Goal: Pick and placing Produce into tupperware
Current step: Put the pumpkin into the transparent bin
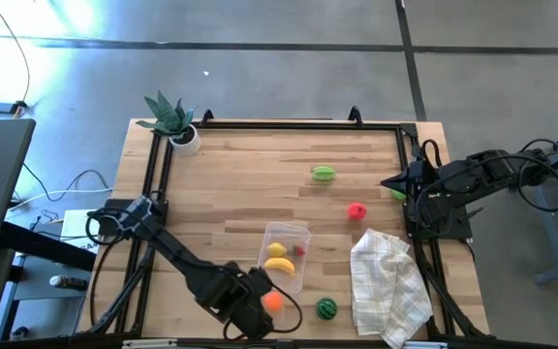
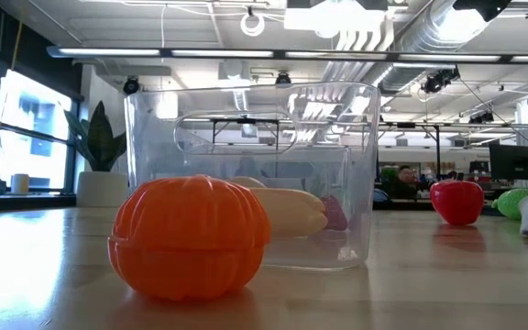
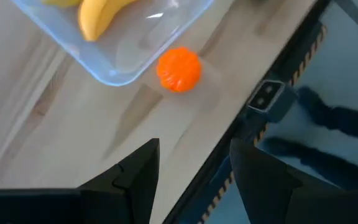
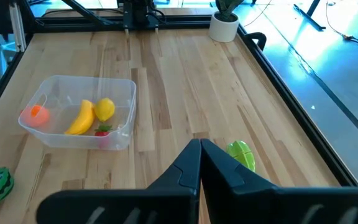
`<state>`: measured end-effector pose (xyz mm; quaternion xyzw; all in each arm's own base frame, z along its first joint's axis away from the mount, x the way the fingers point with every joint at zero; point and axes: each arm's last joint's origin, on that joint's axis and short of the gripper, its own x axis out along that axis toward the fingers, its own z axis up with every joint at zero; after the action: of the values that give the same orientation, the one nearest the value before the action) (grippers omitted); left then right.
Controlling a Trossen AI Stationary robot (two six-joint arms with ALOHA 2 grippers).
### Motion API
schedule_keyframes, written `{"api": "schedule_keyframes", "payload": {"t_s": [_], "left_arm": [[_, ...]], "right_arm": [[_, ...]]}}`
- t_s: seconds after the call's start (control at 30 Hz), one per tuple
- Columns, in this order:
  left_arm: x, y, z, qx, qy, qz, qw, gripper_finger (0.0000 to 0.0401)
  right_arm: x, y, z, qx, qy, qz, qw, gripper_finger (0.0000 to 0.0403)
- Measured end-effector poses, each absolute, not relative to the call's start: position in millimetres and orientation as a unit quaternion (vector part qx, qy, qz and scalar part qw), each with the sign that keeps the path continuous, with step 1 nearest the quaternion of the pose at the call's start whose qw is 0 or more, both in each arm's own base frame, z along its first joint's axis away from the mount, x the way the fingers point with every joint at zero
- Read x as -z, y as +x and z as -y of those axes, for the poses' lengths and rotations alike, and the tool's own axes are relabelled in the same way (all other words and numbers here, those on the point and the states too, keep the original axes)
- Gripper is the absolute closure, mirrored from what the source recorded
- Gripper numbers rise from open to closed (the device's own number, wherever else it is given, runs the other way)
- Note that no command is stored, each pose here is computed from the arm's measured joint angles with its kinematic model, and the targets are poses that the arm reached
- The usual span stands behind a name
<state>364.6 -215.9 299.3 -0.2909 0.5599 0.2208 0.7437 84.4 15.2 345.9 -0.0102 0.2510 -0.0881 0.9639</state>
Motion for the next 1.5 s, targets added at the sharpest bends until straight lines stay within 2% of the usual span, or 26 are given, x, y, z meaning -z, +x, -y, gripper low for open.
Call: {"api": "schedule_keyframes", "payload": {"t_s": [0.3, 0.5, 0.73, 1.0, 1.23, 1.5], "left_arm": [[-243.9, 377.7, 219.7, -0.327, -0.394, -0.53, 0.676, 0.0217], [-223.4, 404.9, 222.0, -0.283, -0.452, -0.506, 0.677, 0.0217], [-207.9, 404.9, 215.8, -0.324, -0.435, -0.522, 0.658, 0.0217], [-187.2, 410.5, 221.2, -0.323, -0.448, -0.544, 0.631, 0.0217], [-184.2, 415.9, 217.3, -0.322, -0.455, -0.538, 0.633, 0.0217], [-185.5, 425.6, 200.4, -0.296, -0.428, -0.544, 0.658, 0.0217]], "right_arm": [[-345.9, 84.5, -15.2, 0.088, -0.01, -0.251, 0.964, 0.0403], [-346.0, 84.5, -15.1, 0.088, -0.01, -0.251, 0.964, 0.0403], [-345.9, 84.5, -15.2, 0.088, -0.01, -0.251, 0.964, 0.0403], [-345.9, 84.6, -15.2, 0.088, -0.01, -0.251, 0.964, 0.0403], [-345.9, 84.6, -15.2, 0.088, -0.01, -0.251, 0.964, 0.0403], [-346.0, 84.6, -15.2, 0.088, -0.01, -0.251, 0.964, 0.0403]]}}
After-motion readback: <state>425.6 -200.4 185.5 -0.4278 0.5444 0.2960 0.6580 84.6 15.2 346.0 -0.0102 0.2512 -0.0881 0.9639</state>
